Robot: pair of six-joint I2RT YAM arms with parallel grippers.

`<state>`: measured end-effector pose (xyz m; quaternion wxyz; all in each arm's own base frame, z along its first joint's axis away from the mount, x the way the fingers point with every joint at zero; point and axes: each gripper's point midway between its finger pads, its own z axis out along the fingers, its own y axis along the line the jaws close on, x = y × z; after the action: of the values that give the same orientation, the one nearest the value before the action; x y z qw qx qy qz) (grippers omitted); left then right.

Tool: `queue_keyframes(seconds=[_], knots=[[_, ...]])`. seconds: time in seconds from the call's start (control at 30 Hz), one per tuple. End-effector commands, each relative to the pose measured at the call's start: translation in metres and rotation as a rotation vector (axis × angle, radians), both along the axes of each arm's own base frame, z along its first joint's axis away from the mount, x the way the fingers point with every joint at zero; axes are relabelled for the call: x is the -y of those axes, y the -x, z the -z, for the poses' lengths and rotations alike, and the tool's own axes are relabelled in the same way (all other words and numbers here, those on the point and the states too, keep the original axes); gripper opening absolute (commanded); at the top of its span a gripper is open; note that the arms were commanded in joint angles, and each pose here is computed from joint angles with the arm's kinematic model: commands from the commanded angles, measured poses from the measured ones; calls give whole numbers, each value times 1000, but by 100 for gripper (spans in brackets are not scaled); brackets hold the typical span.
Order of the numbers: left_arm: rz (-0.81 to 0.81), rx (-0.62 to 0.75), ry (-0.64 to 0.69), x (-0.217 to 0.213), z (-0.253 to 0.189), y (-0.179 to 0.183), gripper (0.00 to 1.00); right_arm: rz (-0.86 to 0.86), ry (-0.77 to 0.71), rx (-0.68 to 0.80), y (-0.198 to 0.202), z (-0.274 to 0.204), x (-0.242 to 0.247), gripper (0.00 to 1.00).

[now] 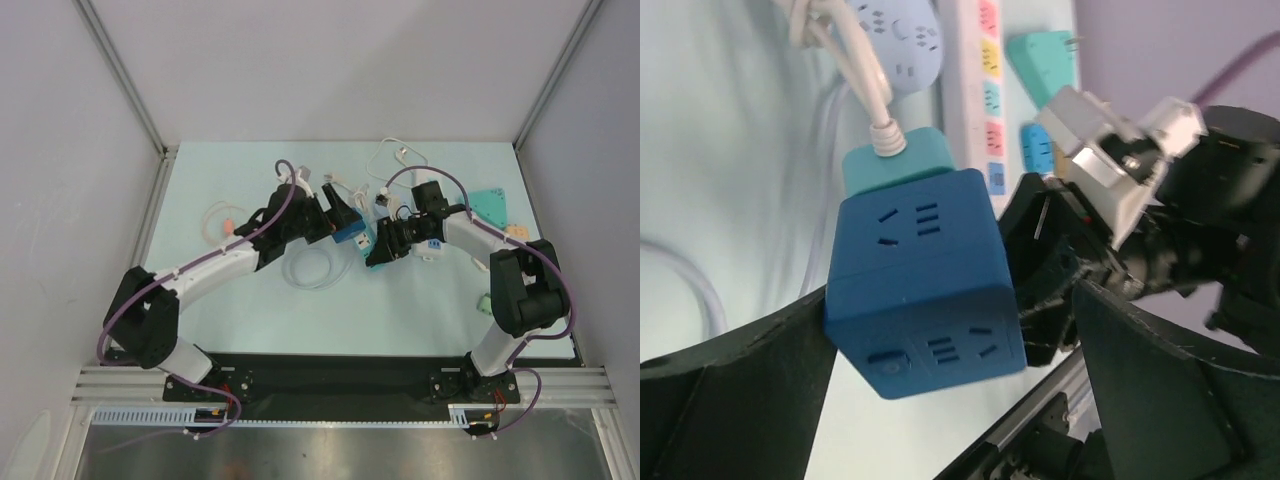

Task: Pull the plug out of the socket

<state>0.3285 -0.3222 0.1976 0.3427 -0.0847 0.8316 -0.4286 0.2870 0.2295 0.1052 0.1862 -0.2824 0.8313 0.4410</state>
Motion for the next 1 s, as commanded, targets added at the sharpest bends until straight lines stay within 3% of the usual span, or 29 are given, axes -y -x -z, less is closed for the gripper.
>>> queue_keyframes(seconds=[0.0, 0.07, 0.17, 0.27, 0.3, 0.5, 0.7, 0.83, 0.97], knots=[[-74, -72, -81, 6, 2, -6, 97, -46, -78, 163, -14, -44, -10, 0], [-107, -69, -110, 7, 1, -11, 93, -46, -79, 163, -14, -44, -11, 0], [-118, -62, -126, 13, 2, -16, 77, -44, -76, 163, -14, -44, -11, 0], [-106, -29, -148, 14, 3, -19, 23, -17, -57, 163, -18, -43, -9, 0], [-100, -5, -138, 16, 0, -21, 0, -2, -49, 169, -21, -41, -8, 0], [19, 220, -31, 13, -37, -7, 0, 241, 100, 204, -55, -28, 13, 0], [52, 178, 100, -15, -42, -1, 0, 427, 207, 200, -78, -11, 40, 0], [166, 165, 150, -19, -45, 12, 0, 453, 203, 190, -81, -10, 48, 0], [190, 192, 120, -32, -44, 12, 0, 416, 157, 183, -78, -13, 44, 0]])
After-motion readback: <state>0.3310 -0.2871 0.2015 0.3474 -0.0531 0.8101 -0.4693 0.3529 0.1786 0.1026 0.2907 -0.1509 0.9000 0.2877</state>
